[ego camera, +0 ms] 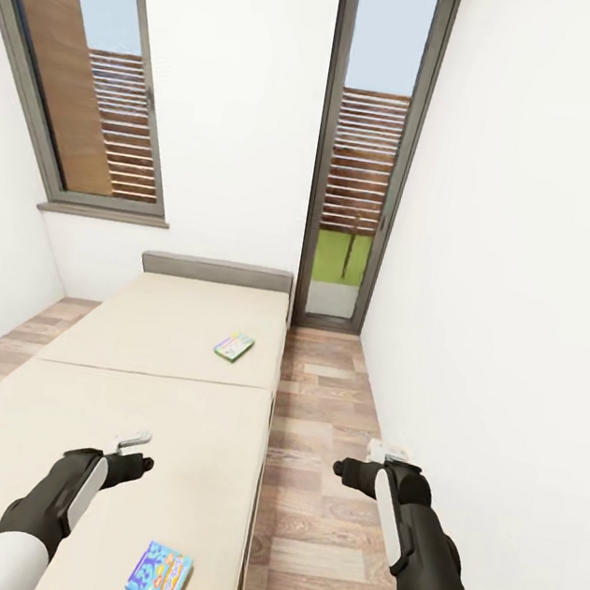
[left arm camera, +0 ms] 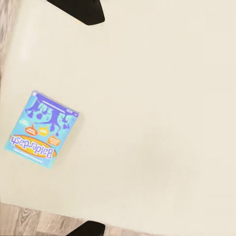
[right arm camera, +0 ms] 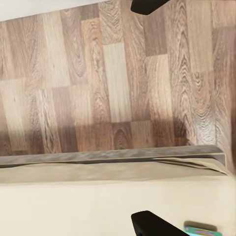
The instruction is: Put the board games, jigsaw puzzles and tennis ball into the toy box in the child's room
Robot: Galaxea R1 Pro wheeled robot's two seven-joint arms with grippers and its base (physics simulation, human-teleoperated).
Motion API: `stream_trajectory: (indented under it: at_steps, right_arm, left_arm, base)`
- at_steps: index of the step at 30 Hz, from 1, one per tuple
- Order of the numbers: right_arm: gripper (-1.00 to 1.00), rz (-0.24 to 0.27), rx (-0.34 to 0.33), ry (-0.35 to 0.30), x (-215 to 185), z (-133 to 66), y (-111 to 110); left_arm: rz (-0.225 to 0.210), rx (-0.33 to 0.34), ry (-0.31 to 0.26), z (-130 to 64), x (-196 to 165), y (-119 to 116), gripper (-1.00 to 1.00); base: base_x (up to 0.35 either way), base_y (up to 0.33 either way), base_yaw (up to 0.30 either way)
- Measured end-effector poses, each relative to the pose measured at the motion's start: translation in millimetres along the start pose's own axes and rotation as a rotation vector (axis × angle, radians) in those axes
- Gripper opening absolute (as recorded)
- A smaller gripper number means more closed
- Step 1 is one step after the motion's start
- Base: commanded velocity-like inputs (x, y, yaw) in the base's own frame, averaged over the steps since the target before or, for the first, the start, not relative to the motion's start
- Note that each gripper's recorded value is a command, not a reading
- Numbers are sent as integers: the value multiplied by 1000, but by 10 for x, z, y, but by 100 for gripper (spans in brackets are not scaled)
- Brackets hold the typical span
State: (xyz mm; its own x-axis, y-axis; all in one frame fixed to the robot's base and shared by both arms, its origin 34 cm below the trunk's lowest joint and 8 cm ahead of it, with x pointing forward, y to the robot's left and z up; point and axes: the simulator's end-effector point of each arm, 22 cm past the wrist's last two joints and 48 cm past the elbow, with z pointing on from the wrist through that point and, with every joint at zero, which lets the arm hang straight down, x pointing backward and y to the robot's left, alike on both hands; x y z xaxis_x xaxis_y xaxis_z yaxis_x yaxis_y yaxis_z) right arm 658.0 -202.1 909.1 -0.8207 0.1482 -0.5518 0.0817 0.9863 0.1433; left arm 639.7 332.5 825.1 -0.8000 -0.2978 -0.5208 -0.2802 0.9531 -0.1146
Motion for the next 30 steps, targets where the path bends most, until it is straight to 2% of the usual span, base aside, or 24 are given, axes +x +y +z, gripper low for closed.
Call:
stream_trajectory:
  at_steps: [9, 19, 30]
  right_arm:
    - [100, 0, 1, 17, 63, 59, 6]
    - [100, 2, 4, 32, 117, 121, -23]
    - [100, 3, 7, 47, 182, 184, -37]
  left_arm:
    - [14, -19, 1, 86, 90, -10, 100]
    - [84, -16, 7, 151, 161, -131, 100]
    - [98, -20, 22, 209, 234, -126, 100]
  base:
    - [0, 0, 0]
    - [0, 0, 0]
    - [0, 0, 0]
